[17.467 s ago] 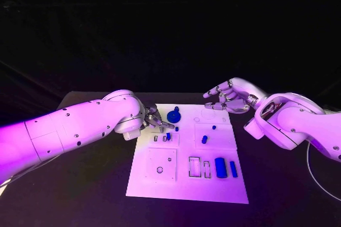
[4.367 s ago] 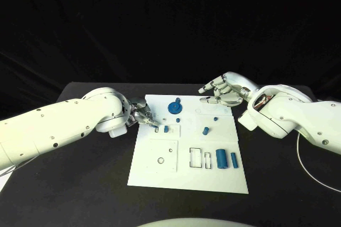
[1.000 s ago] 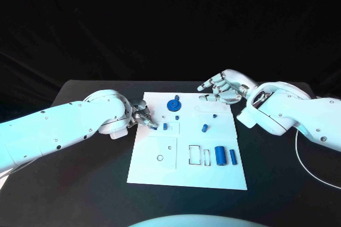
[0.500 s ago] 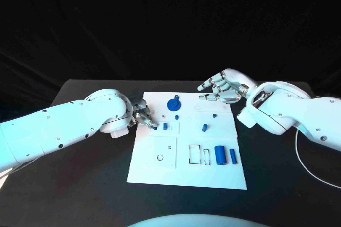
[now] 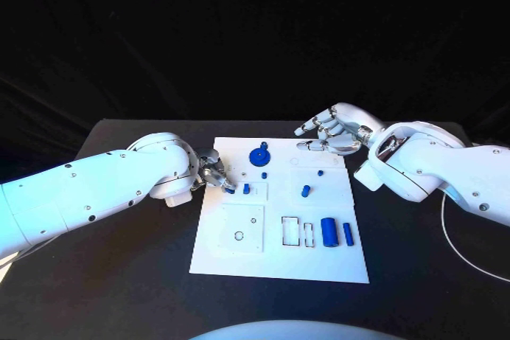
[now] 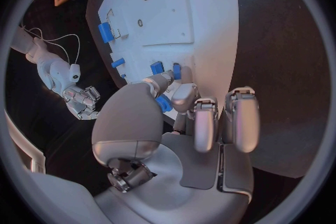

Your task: Assemble the parts on the task board

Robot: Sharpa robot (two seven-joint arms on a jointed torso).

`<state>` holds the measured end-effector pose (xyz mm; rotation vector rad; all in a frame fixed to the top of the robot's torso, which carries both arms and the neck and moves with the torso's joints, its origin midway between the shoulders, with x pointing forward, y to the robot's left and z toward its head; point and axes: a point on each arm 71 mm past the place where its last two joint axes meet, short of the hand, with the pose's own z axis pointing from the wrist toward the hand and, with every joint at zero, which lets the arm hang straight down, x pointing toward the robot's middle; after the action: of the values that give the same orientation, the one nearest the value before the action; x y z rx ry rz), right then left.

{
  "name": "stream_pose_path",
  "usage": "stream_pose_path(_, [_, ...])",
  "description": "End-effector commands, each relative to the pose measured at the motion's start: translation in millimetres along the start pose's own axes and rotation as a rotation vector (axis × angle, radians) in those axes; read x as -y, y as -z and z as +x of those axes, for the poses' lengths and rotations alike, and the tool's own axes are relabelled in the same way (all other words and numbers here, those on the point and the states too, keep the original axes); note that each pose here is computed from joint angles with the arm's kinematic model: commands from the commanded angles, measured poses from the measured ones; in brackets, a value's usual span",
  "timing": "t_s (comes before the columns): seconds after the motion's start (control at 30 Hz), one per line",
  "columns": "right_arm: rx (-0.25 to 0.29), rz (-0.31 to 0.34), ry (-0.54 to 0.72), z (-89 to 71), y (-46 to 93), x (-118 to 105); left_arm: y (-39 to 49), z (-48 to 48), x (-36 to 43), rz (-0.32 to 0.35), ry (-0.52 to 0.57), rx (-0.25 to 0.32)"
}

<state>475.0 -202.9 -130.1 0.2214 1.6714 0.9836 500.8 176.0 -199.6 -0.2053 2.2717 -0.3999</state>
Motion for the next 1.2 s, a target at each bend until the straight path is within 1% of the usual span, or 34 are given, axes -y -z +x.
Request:
stream_pose_path(0.03, [-0.012,-0.010,0.002,1.4,0.3,-1.2,-1.7,8.5,1.0,-0.012,-0.025,-0.051])
stream_pose_path(0.47, [-0.011,-0.010,0.002,1.2,0.9,-1.2,-3.6,7.8,5.0,-0.017,-0.016,-0.028])
stream_pose_path(0.73, [-0.011,-0.011,0.002,1.2,1.0,-1.3,-4.1,8.1,7.0,-0.015,-0.014,-0.024])
stream_pose_path(0.97, [-0.010,-0.011,0.002,1.1,1.2,-1.4,-4.5,7.6,6.7,-0.018,-0.015,-0.019])
stream_pose_path(1.2, [-0.009,-0.012,0.001,0.9,1.2,-1.2,-5.1,6.2,4.5,-0.025,-0.011,-0.013])
